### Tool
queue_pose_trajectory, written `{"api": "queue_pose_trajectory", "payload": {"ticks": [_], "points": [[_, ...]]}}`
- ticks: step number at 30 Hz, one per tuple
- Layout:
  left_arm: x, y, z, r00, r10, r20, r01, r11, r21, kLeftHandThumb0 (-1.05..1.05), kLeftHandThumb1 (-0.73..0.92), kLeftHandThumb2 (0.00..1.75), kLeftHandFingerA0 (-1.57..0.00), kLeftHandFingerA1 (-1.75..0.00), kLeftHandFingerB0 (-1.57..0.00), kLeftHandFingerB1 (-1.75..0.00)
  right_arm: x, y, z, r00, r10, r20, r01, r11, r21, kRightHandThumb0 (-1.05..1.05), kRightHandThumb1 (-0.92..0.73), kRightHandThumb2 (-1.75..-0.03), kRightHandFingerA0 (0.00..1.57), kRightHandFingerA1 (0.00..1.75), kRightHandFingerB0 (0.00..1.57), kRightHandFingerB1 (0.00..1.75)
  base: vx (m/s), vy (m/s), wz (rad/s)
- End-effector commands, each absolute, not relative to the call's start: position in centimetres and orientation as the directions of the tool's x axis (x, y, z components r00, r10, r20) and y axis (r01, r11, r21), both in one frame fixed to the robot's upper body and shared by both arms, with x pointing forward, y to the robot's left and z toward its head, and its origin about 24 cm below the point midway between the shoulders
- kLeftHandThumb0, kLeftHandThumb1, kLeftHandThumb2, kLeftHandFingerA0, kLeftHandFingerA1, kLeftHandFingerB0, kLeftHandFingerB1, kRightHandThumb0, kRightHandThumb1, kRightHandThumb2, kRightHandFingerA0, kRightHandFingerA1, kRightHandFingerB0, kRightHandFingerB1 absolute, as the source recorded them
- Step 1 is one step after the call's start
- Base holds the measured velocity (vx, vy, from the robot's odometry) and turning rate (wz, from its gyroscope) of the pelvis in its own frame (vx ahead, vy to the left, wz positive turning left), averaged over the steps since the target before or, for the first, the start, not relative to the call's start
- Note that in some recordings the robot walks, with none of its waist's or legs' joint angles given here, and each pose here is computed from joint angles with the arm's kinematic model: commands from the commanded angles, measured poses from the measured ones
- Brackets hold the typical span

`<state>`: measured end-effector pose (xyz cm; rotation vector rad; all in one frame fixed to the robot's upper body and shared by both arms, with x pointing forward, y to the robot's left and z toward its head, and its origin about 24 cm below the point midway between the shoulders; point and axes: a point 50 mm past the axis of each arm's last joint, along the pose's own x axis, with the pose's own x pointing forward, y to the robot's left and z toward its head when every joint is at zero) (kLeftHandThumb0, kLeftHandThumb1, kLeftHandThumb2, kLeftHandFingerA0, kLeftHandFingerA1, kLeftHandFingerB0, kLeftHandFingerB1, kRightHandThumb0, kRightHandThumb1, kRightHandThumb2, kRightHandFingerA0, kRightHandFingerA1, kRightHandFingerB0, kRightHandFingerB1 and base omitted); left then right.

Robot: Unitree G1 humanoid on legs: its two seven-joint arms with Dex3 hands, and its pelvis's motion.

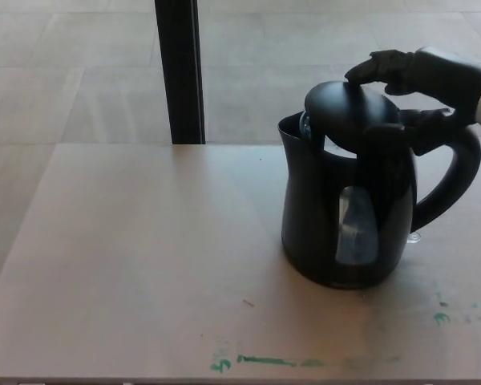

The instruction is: The robot uses its right hand to push down on the lid of a kettle kept in the middle of the desk to close it

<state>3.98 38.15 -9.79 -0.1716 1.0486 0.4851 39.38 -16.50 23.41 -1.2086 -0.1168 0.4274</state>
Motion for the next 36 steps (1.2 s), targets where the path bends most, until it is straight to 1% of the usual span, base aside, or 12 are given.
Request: {"api": "queue_pose_trajectory", "payload": {"ticks": [1, 12, 14, 17, 18, 20, 25, 27, 28, 30, 32, 36], "points": [[3.8, 39.0, -9.1, 0.399, 0.333, -0.855, -0.413, 0.897, 0.156, -0.78, 0.74, 0.63, -0.49, -0.42, -0.40, -0.36, 39.1, -14.3, 23.8, 0.884, 0.436, -0.167, -0.252, 0.144, -0.957, -0.84, -0.70, -0.62, 0.20, 0.43, 0.23, 0.33, 0.00, 0.000, 0.00], [4.2, 39.5, -8.6, 0.434, 0.303, -0.849, -0.432, 0.896, 0.099, -0.82, 0.62, 0.71, -0.39, -0.47, -0.31, -0.40, 39.3, -11.9, 25.0, 0.861, 0.476, -0.177, -0.234, 0.063, -0.970, -0.84, -0.67, -0.62, 0.22, 0.47, 0.26, 0.34, 0.00, 0.000, 0.00], [4.5, 39.6, -8.4, 0.440, 0.304, -0.845, -0.375, 0.917, 0.134, -0.77, 0.76, 0.63, -0.42, -0.45, -0.34, -0.36, 39.2, -11.8, 24.8, 0.859, 0.458, -0.229, -0.257, 0.000, -0.966, -0.84, -0.68, -0.60, 0.21, 0.44, 0.27, 0.34, 0.00, 0.000, 0.00], [4.5, 39.5, -8.5, 0.439, 0.299, -0.847, -0.365, 0.921, 0.136, -0.86, 0.63, 0.74, -0.39, -0.47, -0.31, -0.40, 38.9, -12.0, 23.7, 0.847, 0.453, -0.278, -0.302, -0.021, -0.953, -0.79, -0.67, -0.60, 0.22, 0.45, 0.28, 0.33, 0.00, 0.000, 0.00], [4.5, 39.5, -8.5, 0.440, 0.298, -0.847, -0.373, 0.919, 0.129, -0.71, 0.55, 1.00, -0.38, -0.59, -0.18, -0.46, 38.9, -12.2, 23.5, 0.846, 0.451, -0.284, -0.309, -0.018, -0.951, -0.79, -0.67, -0.61, 0.21, 0.44, 0.28, 0.33, 0.00, 0.000, 0.00], [4.6, 39.4, -8.7, 0.435, 0.307, -0.846, -0.407, 0.906, 0.119, -0.77, 0.75, 0.62, -0.43, -0.45, -0.36, -0.36, 38.7, -12.4, 22.6, 0.843, 0.442, -0.306, -0.335, -0.012, -0.942, -0.78, -0.65, -0.60, 0.24, 0.46, 0.31, 0.34, 0.00, 0.000, 0.00], [4.6, 39.2, -8.9, 0.429, 0.309, -0.849, -0.451, 0.887, 0.094, -0.83, 0.63, 0.68, -0.40, -0.48, -0.35, -0.39, 38.6, -13.4, 20.3, 0.838, 0.417, -0.353, -0.410, 0.052, -0.911, -0.77, -0.48, -0.69, 0.31, 0.70, 0.36, 0.39, 0.00, 0.000, 0.00], [4.6, 39.3, -8.8, 0.440, 0.305, -0.845, -0.479, 0.875, 0.067, -0.77, 0.69, 0.61, -0.43, -0.48, -0.42, -0.38, 38.6, -13.9, 19.5, 0.840, 0.400, -0.367, -0.429, 0.075, -0.900, -0.73, -0.58, -0.59, 0.30, 0.77, 0.39, 0.34, 0.00, 0.000, 0.00], [4.7, 39.3, -8.8, 0.442, 0.305, -0.844, -0.482, 0.874, 0.064, -0.77, 0.69, 0.61, -0.43, -0.48, -0.42, -0.38, 38.6, -14.0, 19.4, 0.840, 0.399, -0.368, -0.431, 0.078, -0.899, -0.73, -0.58, -0.59, 0.30, 0.77, 0.39, 0.34, 0.00, 0.000, 0.00], [5.0, 39.4, -8.7, 0.441, 0.309, -0.843, -0.454, 0.887, 0.088, -0.77, 0.70, 0.62, -0.43, -0.46, -0.39, -0.37, 38.5, -14.4, 18.6, 0.835, 0.369, -0.409, -0.446, 0.017, -0.895, -0.78, -0.64, -0.60, 0.14, 0.45, 0.32, 0.34, 0.00, 0.000, 0.00], [5.2, 39.4, -8.6, 0.446, 0.305, -0.841, -0.446, 0.891, 0.086, -0.83, 0.62, 0.71, -0.39, -0.48, -0.33, -0.40, 38.4, -14.5, 17.6, 0.841, 0.371, -0.394, -0.467, 0.131, -0.875, -0.71, -0.58, -0.59, 0.22, 0.67, 0.38, 0.34, 0.00, 0.000, 0.00], [5.2, 39.4, -8.6, 0.444, 0.309, -0.841, -0.442, 0.892, 0.094, -0.82, 0.64, 0.68, -0.39, -0.45, -0.34, -0.38, 38.0, -14.5, 15.3, 0.838, 0.377, -0.394, -0.489, 0.201, -0.849, -0.70, -0.63, -0.60, 0.30, 0.55, 0.37, 0.32, 0.00, 0.000, 0.00]]}}
